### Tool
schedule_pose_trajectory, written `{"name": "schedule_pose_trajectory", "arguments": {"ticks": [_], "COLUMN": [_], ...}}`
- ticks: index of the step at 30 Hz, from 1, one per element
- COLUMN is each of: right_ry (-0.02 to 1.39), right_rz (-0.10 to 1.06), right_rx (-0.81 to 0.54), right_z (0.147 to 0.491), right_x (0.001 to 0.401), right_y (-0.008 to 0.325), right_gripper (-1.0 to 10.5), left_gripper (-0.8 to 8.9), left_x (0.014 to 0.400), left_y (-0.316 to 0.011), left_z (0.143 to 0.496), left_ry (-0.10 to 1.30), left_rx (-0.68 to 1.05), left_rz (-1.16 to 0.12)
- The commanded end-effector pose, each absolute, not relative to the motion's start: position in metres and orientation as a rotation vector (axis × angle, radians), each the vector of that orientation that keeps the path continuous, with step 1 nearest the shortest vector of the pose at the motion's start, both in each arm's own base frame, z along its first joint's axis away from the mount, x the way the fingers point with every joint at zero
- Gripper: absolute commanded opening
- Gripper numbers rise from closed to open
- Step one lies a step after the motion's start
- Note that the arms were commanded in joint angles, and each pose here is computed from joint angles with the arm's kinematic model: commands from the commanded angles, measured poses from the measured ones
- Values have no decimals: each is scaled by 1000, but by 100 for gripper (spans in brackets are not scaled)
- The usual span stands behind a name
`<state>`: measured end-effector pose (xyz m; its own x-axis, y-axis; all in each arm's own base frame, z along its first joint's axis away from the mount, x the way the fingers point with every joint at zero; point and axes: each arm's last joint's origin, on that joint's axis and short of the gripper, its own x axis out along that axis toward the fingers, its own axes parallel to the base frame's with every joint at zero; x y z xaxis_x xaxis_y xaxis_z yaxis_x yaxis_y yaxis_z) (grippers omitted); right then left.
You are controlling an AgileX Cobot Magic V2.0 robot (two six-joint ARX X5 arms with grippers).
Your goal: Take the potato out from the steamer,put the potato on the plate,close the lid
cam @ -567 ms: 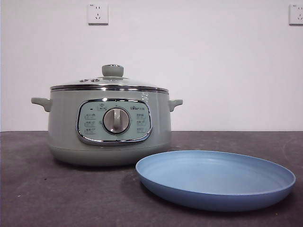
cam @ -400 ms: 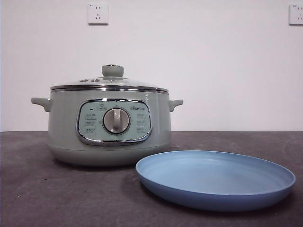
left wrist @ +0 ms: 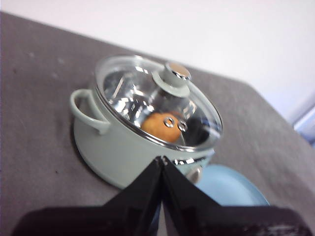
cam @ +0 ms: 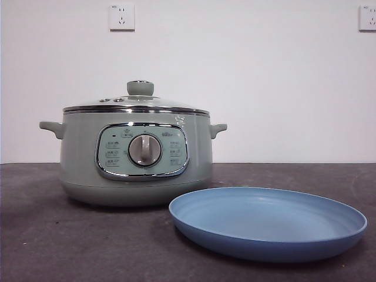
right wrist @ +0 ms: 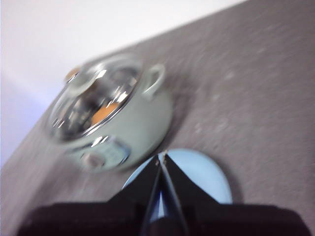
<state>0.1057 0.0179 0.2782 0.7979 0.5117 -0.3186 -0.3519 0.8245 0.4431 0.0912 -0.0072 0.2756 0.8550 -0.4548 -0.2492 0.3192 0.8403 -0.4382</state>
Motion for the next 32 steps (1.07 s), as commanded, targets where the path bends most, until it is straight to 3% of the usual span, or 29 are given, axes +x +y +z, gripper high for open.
{"name": "schedule_pose_trajectory", "arguments": {"ticks": [1, 9, 20, 21, 23, 25, 26, 28, 32], "right_ry": [485, 665, 751, 750, 752, 758, 761, 763, 764], "right_rz": [565, 714, 821, 821, 820, 813, 809, 808, 809], "right_rx": [248, 67, 28, 28, 32, 43, 51, 54, 55], "right_z": [302, 346, 354, 354, 354, 354, 354, 354, 354], "right_x": [111, 126, 129, 129, 129, 129, 129, 129, 129], "right_y": [20, 29, 44, 44, 44, 44, 44, 44, 44], "right_gripper": [-12, -12, 7, 12, 138, 394, 538, 680, 680], "left_gripper": [-8, -8, 6, 46, 282, 596, 678, 691, 691], "left_x": [96, 99, 91, 91, 91, 92, 92, 92, 93], "left_y": [-8, -13, -19, -19, -19, -19, -19, -19, -19], "left_z": [289, 319, 333, 333, 333, 334, 334, 335, 336], "left_ry": [396, 528, 581, 581, 577, 570, 566, 561, 546], "left_rx": [-296, -204, -129, -129, -131, -130, -128, -126, -119], "left_rz": [-496, -680, -759, -759, -758, -757, -757, -758, -758]}}
